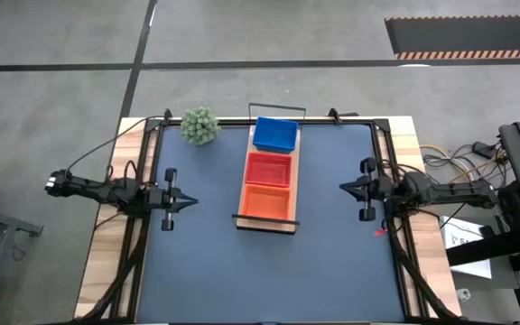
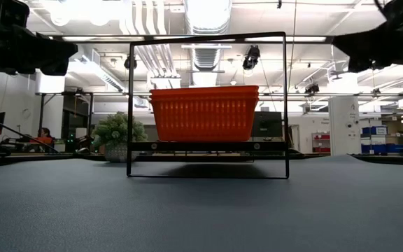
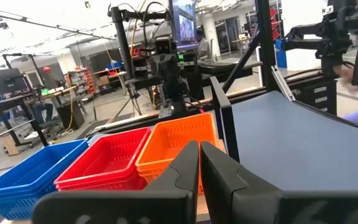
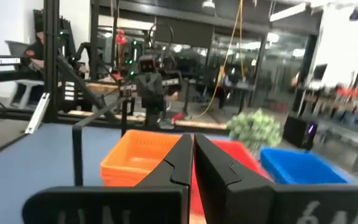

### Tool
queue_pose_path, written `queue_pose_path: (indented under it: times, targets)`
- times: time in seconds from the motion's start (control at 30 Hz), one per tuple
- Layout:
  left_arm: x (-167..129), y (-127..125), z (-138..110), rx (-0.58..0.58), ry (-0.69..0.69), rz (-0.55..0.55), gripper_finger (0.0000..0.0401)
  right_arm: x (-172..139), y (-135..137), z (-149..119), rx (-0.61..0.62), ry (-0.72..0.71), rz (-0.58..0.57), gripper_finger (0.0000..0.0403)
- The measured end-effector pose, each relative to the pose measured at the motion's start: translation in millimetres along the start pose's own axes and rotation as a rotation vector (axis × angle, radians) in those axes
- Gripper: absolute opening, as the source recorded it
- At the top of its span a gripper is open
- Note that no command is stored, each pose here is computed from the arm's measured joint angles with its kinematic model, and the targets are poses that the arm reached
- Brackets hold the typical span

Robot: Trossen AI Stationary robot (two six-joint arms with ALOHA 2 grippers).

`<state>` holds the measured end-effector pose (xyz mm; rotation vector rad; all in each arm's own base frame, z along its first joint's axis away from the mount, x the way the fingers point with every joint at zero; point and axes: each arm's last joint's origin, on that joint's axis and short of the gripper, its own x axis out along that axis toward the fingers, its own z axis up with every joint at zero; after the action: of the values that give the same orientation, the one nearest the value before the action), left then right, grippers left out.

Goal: Stack baskets on shelf by color
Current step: Return to Home Position

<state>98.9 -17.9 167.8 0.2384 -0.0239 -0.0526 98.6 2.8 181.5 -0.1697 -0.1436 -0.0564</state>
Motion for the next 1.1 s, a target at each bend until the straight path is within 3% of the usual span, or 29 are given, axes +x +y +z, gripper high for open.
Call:
queue_pose_path:
  times: [0.3,1.1]
  targets:
    - [0.6,-0.4,-1.1,0.002,0.011,-0.003,0.0,0.2,0.3,-1.9,0.188,0.019,-0.002,0.0009]
    - [0.5,-0.4,-1.3,0.002,0.008,-0.003,0.0,0.2,0.3,-2.3,0.169,0.021,-0.002,0.0009]
